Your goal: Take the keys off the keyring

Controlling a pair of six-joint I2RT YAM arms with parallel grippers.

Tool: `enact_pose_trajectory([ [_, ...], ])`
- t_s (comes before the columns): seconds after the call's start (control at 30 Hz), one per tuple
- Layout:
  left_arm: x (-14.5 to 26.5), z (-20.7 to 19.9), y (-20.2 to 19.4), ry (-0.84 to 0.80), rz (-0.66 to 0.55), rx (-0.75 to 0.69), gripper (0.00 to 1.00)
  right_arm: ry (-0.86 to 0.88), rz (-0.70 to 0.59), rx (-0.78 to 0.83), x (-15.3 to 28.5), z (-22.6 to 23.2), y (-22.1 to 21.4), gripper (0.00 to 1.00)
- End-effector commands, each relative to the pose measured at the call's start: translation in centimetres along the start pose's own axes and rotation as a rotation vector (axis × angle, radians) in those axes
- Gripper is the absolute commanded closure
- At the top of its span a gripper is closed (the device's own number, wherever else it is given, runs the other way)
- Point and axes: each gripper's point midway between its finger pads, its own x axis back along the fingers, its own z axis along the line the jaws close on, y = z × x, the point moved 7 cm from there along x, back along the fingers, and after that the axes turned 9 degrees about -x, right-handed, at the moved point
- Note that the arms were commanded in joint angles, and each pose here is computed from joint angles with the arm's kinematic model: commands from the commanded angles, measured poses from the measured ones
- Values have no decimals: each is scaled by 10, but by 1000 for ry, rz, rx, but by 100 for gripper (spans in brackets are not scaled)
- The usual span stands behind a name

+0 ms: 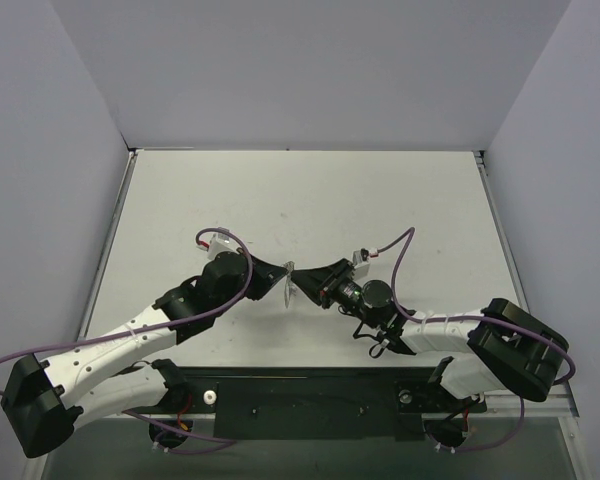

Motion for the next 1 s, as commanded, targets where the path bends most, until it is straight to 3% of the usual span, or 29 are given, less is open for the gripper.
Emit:
enact_pose_trajectory([
  [0.0, 12, -37, 15, -139, -32, 48, 100, 375, 31, -19, 13, 71, -7, 83],
  [0.6, 14, -40, 13, -167, -20, 17, 100, 367, 95, -28, 3, 73, -17, 87],
  [0.73, 14, -39, 12, -165, -15, 12, 100, 357, 96, -30, 1, 72, -17, 94],
  [0.77, 14, -39, 13, -168, -17, 12, 100, 353, 95, -29, 1, 71, -17, 100],
  [0.97, 16, -41, 13, -178, -12, 4, 100, 346, 99, -31, 0, 70, -17, 100],
])
